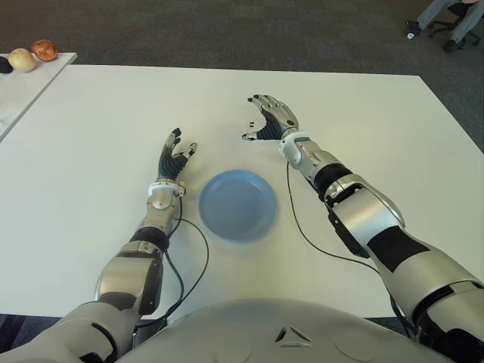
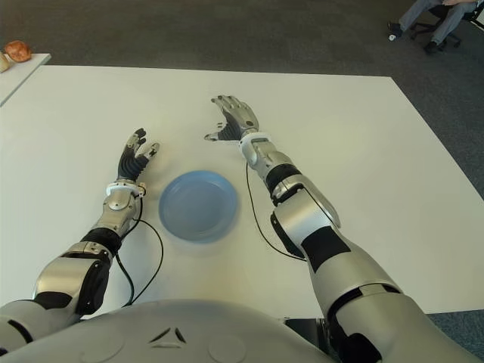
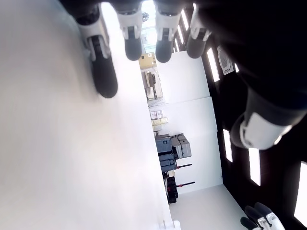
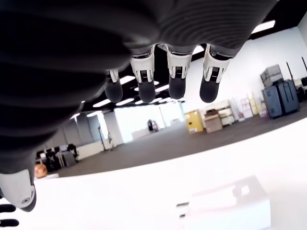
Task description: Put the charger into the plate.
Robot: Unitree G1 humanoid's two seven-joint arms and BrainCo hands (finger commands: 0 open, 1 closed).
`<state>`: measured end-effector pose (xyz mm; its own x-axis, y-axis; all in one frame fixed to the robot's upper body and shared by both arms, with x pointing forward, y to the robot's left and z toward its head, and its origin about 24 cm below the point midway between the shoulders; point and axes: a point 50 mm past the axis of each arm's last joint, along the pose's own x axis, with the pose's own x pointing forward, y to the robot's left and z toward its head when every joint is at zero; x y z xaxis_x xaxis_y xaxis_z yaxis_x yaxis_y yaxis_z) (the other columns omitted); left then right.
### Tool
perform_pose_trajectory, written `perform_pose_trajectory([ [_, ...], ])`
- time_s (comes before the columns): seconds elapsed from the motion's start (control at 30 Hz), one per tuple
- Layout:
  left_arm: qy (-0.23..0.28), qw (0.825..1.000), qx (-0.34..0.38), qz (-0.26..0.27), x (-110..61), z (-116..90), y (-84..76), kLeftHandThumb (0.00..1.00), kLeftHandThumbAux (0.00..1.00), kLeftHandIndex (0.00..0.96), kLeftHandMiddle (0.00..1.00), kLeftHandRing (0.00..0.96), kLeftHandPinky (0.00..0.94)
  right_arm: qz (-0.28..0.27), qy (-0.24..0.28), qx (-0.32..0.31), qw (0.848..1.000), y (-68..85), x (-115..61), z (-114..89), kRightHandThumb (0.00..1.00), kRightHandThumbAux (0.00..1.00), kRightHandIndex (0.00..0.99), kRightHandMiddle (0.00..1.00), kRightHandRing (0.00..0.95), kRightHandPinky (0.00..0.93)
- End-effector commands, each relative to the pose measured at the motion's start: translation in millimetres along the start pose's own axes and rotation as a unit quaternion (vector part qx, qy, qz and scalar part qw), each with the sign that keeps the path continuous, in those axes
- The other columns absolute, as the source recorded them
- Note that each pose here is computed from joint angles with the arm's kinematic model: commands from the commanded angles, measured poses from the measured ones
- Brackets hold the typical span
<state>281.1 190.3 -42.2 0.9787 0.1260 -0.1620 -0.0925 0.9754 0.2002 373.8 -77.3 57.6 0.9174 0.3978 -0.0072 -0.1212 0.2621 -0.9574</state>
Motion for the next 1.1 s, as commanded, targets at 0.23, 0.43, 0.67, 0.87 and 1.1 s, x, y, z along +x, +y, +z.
perform_pose_trajectory([
  [0.23, 0.120, 0.992, 0.013, -0.030, -30.2, -47, -11.7, 0.000, 0.556, 0.071, 0.095, 0.084, 0.074, 0.053, 0.011, -0.005, 0.999, 10.0, -4.8, -7, 0.000, 0.573, 0.000, 0.002, 0.000, 0.000],
  [0.43, 0.119, 0.992, 0.015, -0.030, -30.2, -47, -10.7, 0.000, 0.551, 0.074, 0.095, 0.086, 0.085, 0.082, 0.037, 0.005, 0.996, 20.0, -8.0, -9, 0.000, 0.608, 0.000, 0.000, 0.000, 0.000],
  [0.67, 0.118, 0.992, 0.014, -0.030, -31.1, -47, -9.5, 0.000, 0.542, 0.075, 0.100, 0.091, 0.084, 0.106, 0.060, 0.018, 0.992, 27.1, -10.5, -11, 0.000, 0.618, 0.000, 0.000, 0.000, 0.014],
  [0.87, 0.119, 0.992, 0.017, -0.027, -33.3, -49, -6.9, 0.000, 0.545, 0.073, 0.099, 0.090, 0.076, 0.126, 0.084, 0.037, 0.988, 35.5, -13.9, -13, 0.009, 0.613, 0.000, 0.000, 0.000, 0.016],
  [1.1, 0.117, 0.993, 0.016, -0.023, -36.5, -51, -4.3, 0.000, 0.555, 0.072, 0.094, 0.083, 0.063, 0.136, 0.098, 0.057, 0.984, 42.5, -17.7, -14, 0.019, 0.609, 0.000, 0.000, 0.000, 0.019],
])
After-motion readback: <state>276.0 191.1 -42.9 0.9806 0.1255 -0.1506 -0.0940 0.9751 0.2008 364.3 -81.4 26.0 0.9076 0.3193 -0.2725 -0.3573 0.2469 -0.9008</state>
